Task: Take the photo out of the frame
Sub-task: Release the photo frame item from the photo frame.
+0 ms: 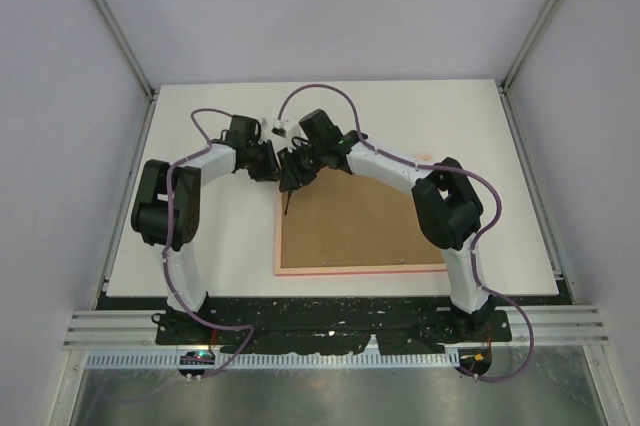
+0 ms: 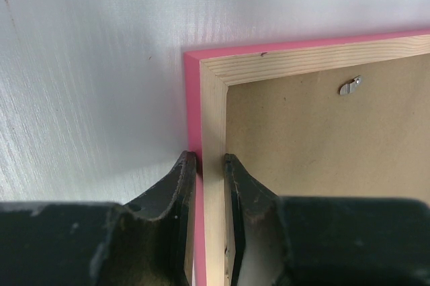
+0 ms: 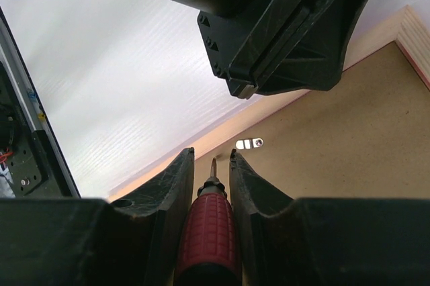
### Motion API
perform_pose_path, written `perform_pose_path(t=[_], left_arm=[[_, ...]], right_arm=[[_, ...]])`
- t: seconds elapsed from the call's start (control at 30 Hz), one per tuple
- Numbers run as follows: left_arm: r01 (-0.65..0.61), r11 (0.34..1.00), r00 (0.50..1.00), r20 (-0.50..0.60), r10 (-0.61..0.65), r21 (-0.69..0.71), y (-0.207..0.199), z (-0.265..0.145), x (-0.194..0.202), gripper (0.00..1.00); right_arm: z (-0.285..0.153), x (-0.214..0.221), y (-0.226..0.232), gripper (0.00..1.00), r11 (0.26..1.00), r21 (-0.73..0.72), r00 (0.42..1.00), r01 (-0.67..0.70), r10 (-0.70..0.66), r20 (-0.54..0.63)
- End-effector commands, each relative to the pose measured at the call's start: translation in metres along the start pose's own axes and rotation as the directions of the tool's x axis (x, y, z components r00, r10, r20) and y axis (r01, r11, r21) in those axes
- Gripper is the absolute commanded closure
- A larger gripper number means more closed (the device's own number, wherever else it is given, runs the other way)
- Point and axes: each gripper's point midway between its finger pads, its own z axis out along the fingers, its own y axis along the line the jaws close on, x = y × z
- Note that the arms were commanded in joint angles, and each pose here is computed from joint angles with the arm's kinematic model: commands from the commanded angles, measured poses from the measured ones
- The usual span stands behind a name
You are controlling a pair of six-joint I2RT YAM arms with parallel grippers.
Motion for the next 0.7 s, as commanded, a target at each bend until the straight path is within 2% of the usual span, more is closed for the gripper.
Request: perform_pose_path(t=[0.0,0.17,0.43,0.67], left_arm=[[-0.007,0.998,0.999,0.034,0.009,-0.063,0.017,-0.002,-0.006,1.00],[-0.010,0.998,0.999,0.034,0.012,-0.062,0.017,-0.002,-0.006,1.00],[-0.009,0.998,0.999,0.036,0.011,-0.064,0.018,-0.002,-0.007,1.00],[-0.007,0.998,0.999,0.035,0.010,-0.062,0.018,-0.002,-0.006,1.00]], right_arm=[[-0.030,-0.053,0.020,0.92,1.000,0.010,0.991,0.014,-0.016,0.134],[-0.030,-0.064,0.007,0.92,0.996,0.077,0.984,-0.046,0.032,0.173],[-0.016,-0.059,-0.025,0.92,0.975,0.199,0.982,-0.102,0.067,0.177],[-0.008,-0.056,-0.026,0.92,0.972,0.188,0.979,-0.144,0.112,0.172]])
